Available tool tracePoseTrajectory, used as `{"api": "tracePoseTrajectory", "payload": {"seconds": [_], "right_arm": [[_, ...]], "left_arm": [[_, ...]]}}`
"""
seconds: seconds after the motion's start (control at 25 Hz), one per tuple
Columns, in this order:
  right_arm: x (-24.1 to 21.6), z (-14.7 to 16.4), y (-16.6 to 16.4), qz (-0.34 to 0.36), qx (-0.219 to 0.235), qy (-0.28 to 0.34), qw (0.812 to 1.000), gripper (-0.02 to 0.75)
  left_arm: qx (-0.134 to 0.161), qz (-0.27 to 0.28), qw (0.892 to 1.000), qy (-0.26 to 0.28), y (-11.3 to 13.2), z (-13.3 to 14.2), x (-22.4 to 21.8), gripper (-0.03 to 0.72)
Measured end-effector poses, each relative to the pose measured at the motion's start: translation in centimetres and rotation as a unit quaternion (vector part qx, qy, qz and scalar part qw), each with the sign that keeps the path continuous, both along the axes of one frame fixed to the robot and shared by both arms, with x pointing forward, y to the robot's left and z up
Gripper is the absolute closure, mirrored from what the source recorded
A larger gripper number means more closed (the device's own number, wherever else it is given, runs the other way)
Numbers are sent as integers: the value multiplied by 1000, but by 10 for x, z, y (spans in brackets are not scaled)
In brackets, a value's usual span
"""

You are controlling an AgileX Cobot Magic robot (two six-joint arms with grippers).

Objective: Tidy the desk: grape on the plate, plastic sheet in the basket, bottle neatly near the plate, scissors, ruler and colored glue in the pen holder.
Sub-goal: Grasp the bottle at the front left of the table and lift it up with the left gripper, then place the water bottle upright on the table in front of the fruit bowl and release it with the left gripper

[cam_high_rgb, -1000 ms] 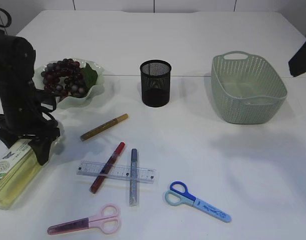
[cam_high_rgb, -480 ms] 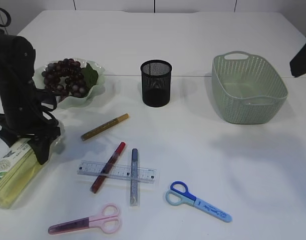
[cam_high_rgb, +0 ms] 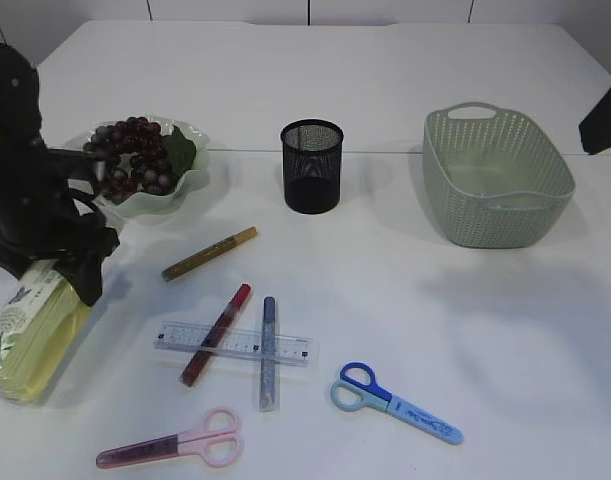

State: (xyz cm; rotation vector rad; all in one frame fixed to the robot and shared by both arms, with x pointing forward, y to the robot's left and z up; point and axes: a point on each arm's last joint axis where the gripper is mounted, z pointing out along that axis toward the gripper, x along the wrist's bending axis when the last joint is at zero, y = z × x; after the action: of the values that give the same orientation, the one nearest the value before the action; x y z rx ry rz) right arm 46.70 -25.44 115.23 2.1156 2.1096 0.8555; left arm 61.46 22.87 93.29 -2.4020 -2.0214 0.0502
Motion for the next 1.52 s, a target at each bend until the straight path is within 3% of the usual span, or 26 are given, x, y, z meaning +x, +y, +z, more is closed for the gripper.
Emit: {"api": "tracePoseTrajectory", "payload": {"seconds": [0.2, 0.36, 0.56, 0.72, 0.88, 1.16, 1.4, 1.52], "right_arm": [[0, 0, 0, 0, 0, 0, 1000, 269], [0, 0, 0, 0, 0, 0, 1000, 269], [0, 0, -1, -1, -4, 0, 1000, 269], [0, 0, -1, -1, -7, 0, 1000, 269], [0, 0, -1, 4, -10, -3, 1000, 269], [0, 0, -1, 8, -12, -4, 1000, 269], [0, -1, -1, 16, -17, -7, 1000, 269], [0, -1, -1, 17, -18, -8, 1000, 269]], "left_arm": [[-19, 39, 996, -72, 21, 28, -25, 242], [-32, 63, 982, -174, 38, 66, -50, 242], [-53, 82, 941, -325, 48, 112, -81, 242], [-65, 85, 909, -402, 50, 121, -104, 242], [-73, 87, 883, -455, 52, 114, -124, 242], [-84, 92, 818, -562, 56, 88, -143, 242], [-99, 111, 726, -671, 60, 95, -141, 242], [-102, 116, 705, -692, 60, 94, -135, 242]]}}
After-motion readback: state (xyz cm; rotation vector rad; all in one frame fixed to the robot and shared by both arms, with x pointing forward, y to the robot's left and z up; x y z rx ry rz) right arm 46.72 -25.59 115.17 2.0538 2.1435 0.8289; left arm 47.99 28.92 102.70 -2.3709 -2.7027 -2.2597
